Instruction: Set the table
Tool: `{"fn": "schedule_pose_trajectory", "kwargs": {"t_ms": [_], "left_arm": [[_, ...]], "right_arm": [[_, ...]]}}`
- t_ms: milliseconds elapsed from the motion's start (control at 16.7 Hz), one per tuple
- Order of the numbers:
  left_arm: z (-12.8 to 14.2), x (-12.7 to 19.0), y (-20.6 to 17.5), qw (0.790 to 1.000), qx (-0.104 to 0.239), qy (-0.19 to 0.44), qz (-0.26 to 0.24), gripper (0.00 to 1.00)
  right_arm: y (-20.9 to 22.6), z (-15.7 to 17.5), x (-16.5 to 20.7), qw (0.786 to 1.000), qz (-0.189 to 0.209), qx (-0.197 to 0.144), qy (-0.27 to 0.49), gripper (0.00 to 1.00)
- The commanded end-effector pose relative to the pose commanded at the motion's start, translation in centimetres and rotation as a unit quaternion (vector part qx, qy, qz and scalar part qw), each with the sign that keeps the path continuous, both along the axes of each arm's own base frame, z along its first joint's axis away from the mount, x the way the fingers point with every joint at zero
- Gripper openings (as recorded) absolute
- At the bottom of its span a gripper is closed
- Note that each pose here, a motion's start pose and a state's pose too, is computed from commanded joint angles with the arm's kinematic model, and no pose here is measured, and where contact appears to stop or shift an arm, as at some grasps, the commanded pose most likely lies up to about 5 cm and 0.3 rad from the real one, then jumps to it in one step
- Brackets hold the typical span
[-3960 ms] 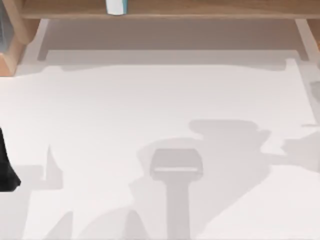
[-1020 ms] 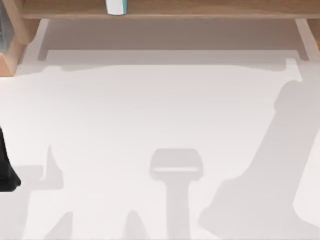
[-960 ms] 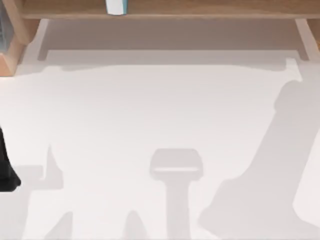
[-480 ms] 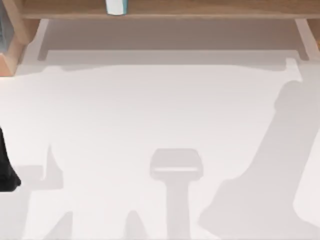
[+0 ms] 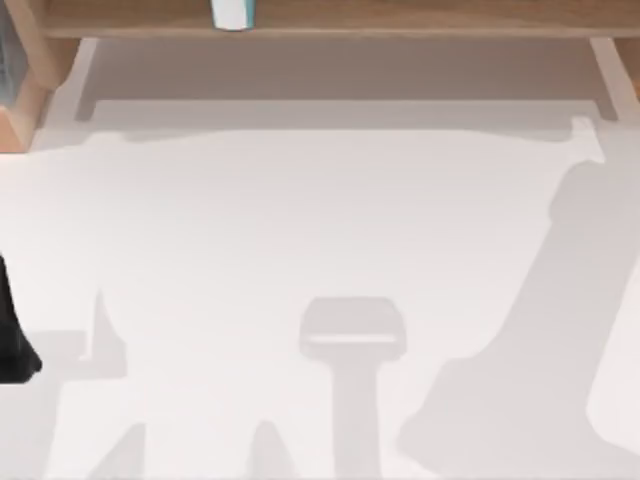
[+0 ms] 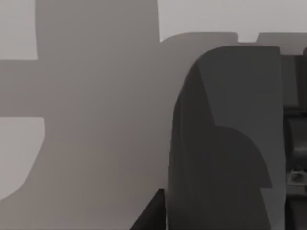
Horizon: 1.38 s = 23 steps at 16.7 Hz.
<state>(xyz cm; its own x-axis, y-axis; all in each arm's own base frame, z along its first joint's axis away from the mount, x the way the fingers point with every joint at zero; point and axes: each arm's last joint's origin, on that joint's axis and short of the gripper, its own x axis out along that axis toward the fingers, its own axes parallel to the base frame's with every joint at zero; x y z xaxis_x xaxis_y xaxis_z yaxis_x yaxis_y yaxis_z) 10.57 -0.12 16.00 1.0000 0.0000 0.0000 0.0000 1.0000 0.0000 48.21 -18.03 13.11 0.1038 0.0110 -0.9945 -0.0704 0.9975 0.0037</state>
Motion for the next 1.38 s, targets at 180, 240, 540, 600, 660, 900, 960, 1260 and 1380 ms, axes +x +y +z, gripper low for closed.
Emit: {"fn": "schedule_pose_trajectory", "kwargs": {"t_ms": [180,240,540,600,660,900,960,1260,1380], "left_arm": [[0.0,0.0,0.0,1.0,0.0,0.0,0.0,1.0],[0.0,0.0,0.0,1.0,0.0,0.0,0.0,1.0],[0.0,0.0,0.0,1.0,0.0,0.0,0.0,1.0],[0.0,0.0,0.0,1.0,0.0,0.0,0.0,1.0],[0.0,0.0,0.0,1.0,0.0,0.0,0.0,1.0],[0.0,0.0,0.0,1.0,0.0,0.0,0.0,1.0],[0.0,0.0,0.0,1.0,0.0,0.0,0.0,1.0],[0.0,0.0,0.0,1.0,0.0,0.0,0.0,1.0],[0.0,0.0,0.0,1.0,0.0,0.0,0.0,1.0]], "right_arm": [[0.0,0.7,-0.1,1.0,0.0,-0.002,-0.006,0.0],[0.0,1.4,-0.2,1.0,0.001,-0.003,-0.012,0.0],[-0.5,8.0,-2.5,0.997,0.005,-0.017,-0.082,0.0],[-0.6,9.7,-3.3,0.994,0.004,-0.023,-0.105,0.0],[-0.7,11.4,-4.2,0.991,0.003,-0.029,-0.127,0.0],[-1.6,15.8,-9.0,0.981,-0.011,-0.052,-0.185,0.0],[-1.7,16.2,-10.3,0.98,-0.015,-0.056,-0.19,0.0],[-1.8,14.1,-16.8,0.984,-0.038,-0.062,-0.166,0.0],[-1.4,11.8,-19.1,0.988,-0.044,-0.056,-0.138,0.0]]}}
